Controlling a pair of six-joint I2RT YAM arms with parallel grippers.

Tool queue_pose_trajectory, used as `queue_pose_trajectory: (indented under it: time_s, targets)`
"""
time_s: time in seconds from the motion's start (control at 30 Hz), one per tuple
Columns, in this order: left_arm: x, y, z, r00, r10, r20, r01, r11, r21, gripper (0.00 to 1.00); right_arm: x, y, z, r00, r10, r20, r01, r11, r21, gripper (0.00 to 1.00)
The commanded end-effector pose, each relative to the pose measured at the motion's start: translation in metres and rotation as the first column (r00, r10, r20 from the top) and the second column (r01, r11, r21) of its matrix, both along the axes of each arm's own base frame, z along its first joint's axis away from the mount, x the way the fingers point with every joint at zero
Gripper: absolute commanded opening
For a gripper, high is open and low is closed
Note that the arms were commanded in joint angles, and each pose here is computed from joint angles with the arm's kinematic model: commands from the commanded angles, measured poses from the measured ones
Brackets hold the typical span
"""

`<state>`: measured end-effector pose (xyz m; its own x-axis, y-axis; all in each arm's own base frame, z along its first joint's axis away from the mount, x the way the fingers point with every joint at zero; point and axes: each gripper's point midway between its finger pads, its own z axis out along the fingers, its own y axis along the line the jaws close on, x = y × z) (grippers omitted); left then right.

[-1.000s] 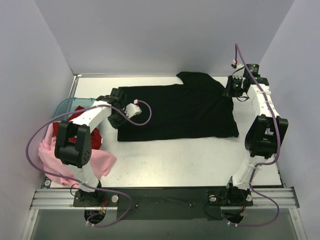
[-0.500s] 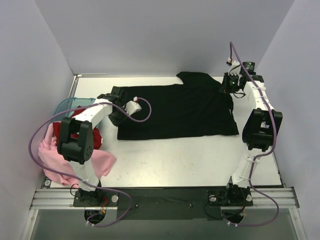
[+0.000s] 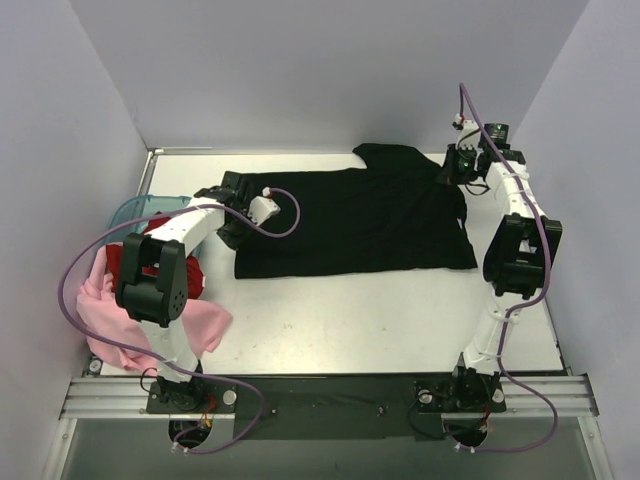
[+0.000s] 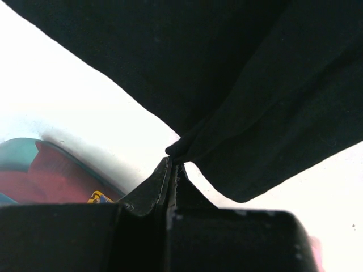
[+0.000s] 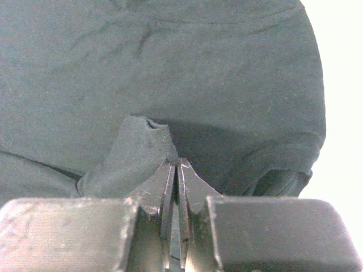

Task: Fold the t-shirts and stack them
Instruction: Fold the flattened tshirt in 1/3 of the way

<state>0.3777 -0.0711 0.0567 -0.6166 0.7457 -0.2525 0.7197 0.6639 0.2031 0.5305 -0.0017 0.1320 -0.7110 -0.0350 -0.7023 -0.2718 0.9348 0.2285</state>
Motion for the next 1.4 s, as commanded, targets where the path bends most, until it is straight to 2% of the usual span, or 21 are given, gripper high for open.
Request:
queue_pose_trajectory:
  time_s: [0.0, 0.17, 0.53, 0.57, 0.6, 0.63, 0.67, 0.7, 0.73, 0.8, 0.83, 0.9, 0.93, 0.97, 1.0, 1.03, 1.07, 1.1, 1.13, 1.23, 1.37]
  targets:
    - [0.027, 0.012, 0.02, 0.984, 0.122, 0.127, -0.119, 0.992, -0.028, 0.0, 0.013, -0.019, 0.036, 0.993, -0.034, 0.115, 0.033, 0.999, 0.013, 0.0]
    - [0.039, 0.012, 0.024, 0.977, 0.147, 0.152, -0.139, 0.988, -0.06, 0.0, 0.017, -0.02, 0.043, 0.989, -0.03, 0.146, 0.025, 0.999, 0.037, 0.0]
    - [0.047, 0.004, 0.008, 0.988, 0.1, 0.121, -0.094, 0.994, -0.057, 0.0, 0.022, -0.016, 0.017, 0.995, -0.058, 0.084, 0.056, 0.998, 0.034, 0.0]
    - [0.049, 0.004, 0.007, 0.987, 0.102, 0.12, -0.096, 0.994, -0.055, 0.06, 0.024, -0.019, 0.019, 0.994, -0.073, 0.086, 0.072, 0.997, 0.019, 0.0]
    - [0.053, 0.004, 0.008, 0.987, 0.102, 0.127, -0.096, 0.994, -0.053, 0.14, 0.024, -0.02, 0.014, 0.994, -0.09, 0.068, 0.089, 0.996, 0.02, 0.07]
    - [0.055, 0.006, 0.007, 0.985, 0.109, 0.132, -0.104, 0.994, -0.041, 0.35, 0.028, -0.027, 0.017, 0.989, -0.132, 0.069, 0.132, 0.991, -0.005, 0.14]
    - [0.061, 0.006, 0.011, 0.983, 0.114, 0.147, -0.109, 0.993, -0.038, 0.44, 0.025, -0.031, 0.007, 0.985, -0.17, 0.021, 0.17, 0.985, -0.009, 0.37]
    - [0.064, 0.011, 0.012, 0.979, 0.13, 0.157, -0.129, 0.991, -0.022, 0.6, 0.03, -0.043, 0.015, 0.974, -0.225, 0.029, 0.226, 0.973, -0.043, 0.44]
    - [0.071, 0.011, 0.019, 0.974, 0.138, 0.181, -0.136, 0.99, -0.025, 0.63, 0.022, -0.048, 0.005, 0.964, -0.263, -0.041, 0.261, 0.964, -0.05, 0.51]
    - [0.077, 0.011, 0.032, 0.969, 0.139, 0.205, -0.136, 0.99, -0.029, 0.67, 0.011, -0.07, 0.013, 0.917, -0.39, -0.089, 0.381, 0.919, -0.097, 0.55]
    - [0.079, 0.01, 0.042, 0.966, 0.134, 0.22, -0.129, 0.991, -0.039, 0.82, 0.003, -0.079, 0.021, 0.894, -0.439, -0.089, 0.427, 0.896, -0.123, 0.56]
    - [0.074, -0.002, 0.057, 0.974, 0.081, 0.213, -0.064, 0.994, -0.086, 0.83, -0.026, -0.087, 0.026, 0.85, -0.505, -0.152, 0.493, 0.863, -0.108, 0.56]
    - [0.066, -0.006, 0.061, 0.98, 0.041, 0.197, -0.025, 0.996, -0.082, 0.83, -0.049, -0.091, 0.006, 0.806, -0.543, -0.235, 0.533, 0.839, -0.107, 0.57]
    - [0.054, -0.021, 0.065, 0.984, -0.011, 0.179, 0.038, 0.988, -0.148, 0.83, -0.062, -0.093, 0.021, 0.792, -0.567, -0.225, 0.563, 0.822, -0.089, 0.57]
    - [0.041, -0.031, 0.066, 0.982, -0.093, 0.165, 0.117, 0.983, -0.145, 0.81, -0.087, -0.093, -0.004, 0.744, -0.591, -0.311, 0.593, 0.799, -0.098, 0.57]
    - [0.021, -0.039, 0.061, 0.979, -0.151, 0.139, 0.173, 0.971, -0.163, 0.73, -0.1, -0.096, 0.004, 0.72, -0.618, -0.315, 0.629, 0.773, -0.079, 0.57]
    - [0.008, -0.052, 0.057, 0.956, -0.261, 0.131, 0.278, 0.951, -0.135, 0.68, -0.125, -0.09, -0.021, 0.685, -0.614, -0.393, 0.63, 0.769, -0.105, 0.56]
    - [-0.017, -0.06, 0.044, 0.939, -0.334, 0.084, 0.343, 0.931, -0.124, 0.6, -0.135, -0.088, -0.019, 0.673, -0.623, -0.398, 0.642, 0.759, -0.103, 0.56]
    - [-0.029, -0.063, 0.037, 0.905, -0.42, 0.061, 0.424, 0.9, -0.1, 0.59, -0.155, -0.082, -0.038, 0.641, -0.622, -0.451, 0.642, 0.756, -0.13, 0.56]
    - [-0.063, -0.062, 0.006, 0.85, -0.525, -0.027, 0.523, 0.85, -0.056, 0.61, -0.185, -0.079, -0.055, 0.579, -0.645, -0.499, 0.671, 0.724, -0.158, 0.56]
    - [-0.04, -0.058, -0.003, 0.865, -0.502, 0.031, 0.501, 0.865, 0.022, 0.71, -0.201, -0.082, -0.074, 0.496, -0.674, -0.547, 0.745, 0.654, -0.13, 0.55]
